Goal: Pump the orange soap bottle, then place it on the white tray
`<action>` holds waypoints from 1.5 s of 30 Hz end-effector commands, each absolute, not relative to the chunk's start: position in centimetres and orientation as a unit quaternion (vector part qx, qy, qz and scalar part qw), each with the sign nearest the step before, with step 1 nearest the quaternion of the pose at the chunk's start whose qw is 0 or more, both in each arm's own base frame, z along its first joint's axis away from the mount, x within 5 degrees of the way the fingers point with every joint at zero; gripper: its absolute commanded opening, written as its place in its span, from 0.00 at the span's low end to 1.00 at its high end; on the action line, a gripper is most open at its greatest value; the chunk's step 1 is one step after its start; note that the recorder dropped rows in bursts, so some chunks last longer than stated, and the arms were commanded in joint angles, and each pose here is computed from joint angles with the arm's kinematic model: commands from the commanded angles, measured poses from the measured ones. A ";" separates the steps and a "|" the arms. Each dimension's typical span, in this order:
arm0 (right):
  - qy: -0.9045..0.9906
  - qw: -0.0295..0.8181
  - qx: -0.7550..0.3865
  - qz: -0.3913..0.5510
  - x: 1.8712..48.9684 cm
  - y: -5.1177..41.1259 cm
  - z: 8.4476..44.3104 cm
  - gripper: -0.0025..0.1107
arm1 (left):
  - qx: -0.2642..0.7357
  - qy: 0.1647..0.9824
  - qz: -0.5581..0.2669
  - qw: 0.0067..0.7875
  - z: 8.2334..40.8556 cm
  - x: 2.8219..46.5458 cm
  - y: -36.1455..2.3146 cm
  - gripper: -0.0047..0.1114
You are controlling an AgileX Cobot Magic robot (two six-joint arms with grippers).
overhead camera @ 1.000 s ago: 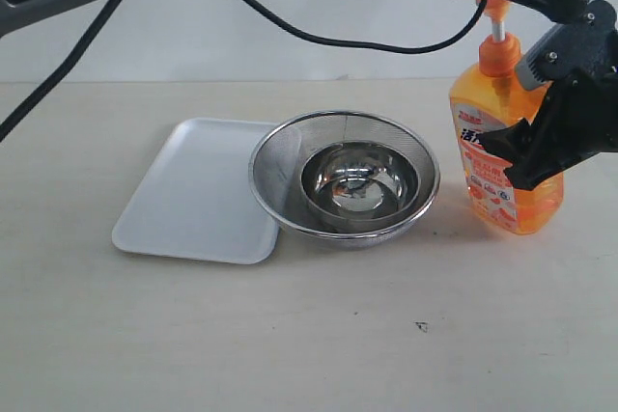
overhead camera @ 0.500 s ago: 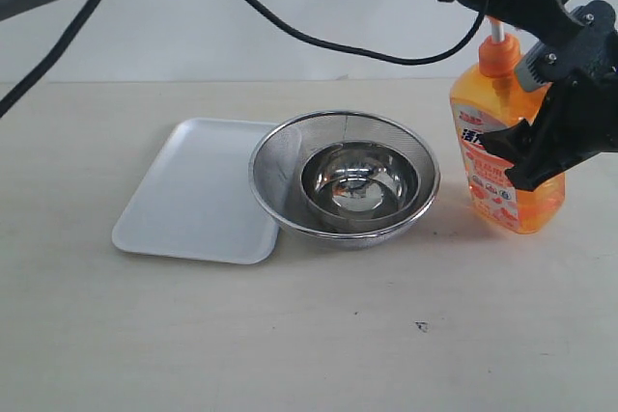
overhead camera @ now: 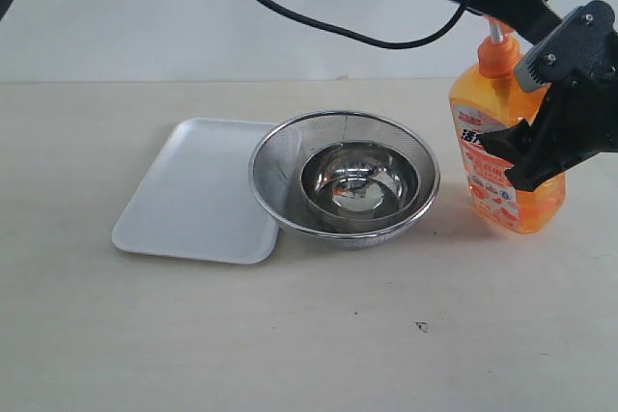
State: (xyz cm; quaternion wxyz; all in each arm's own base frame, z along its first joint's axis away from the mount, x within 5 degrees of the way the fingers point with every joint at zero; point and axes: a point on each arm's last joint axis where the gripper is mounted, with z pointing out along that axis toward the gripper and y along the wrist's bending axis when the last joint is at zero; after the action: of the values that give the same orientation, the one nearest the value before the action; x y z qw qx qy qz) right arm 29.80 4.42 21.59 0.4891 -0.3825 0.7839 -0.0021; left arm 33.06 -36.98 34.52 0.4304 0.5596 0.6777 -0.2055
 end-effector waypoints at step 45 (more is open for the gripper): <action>0.755 0.526 -0.391 0.014 29.9 4.9 22.8 0.02 | 0.550 0.665 -0.106 0.494 39.5 32.5 -33.9 0.08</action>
State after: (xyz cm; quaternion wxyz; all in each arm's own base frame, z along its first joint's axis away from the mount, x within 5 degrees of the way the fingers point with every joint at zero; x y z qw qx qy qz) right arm 29.87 4.50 21.75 0.4980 -0.3774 0.7808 0.0021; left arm 32.42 -34.50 38.52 0.4720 0.5566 0.6716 -0.1280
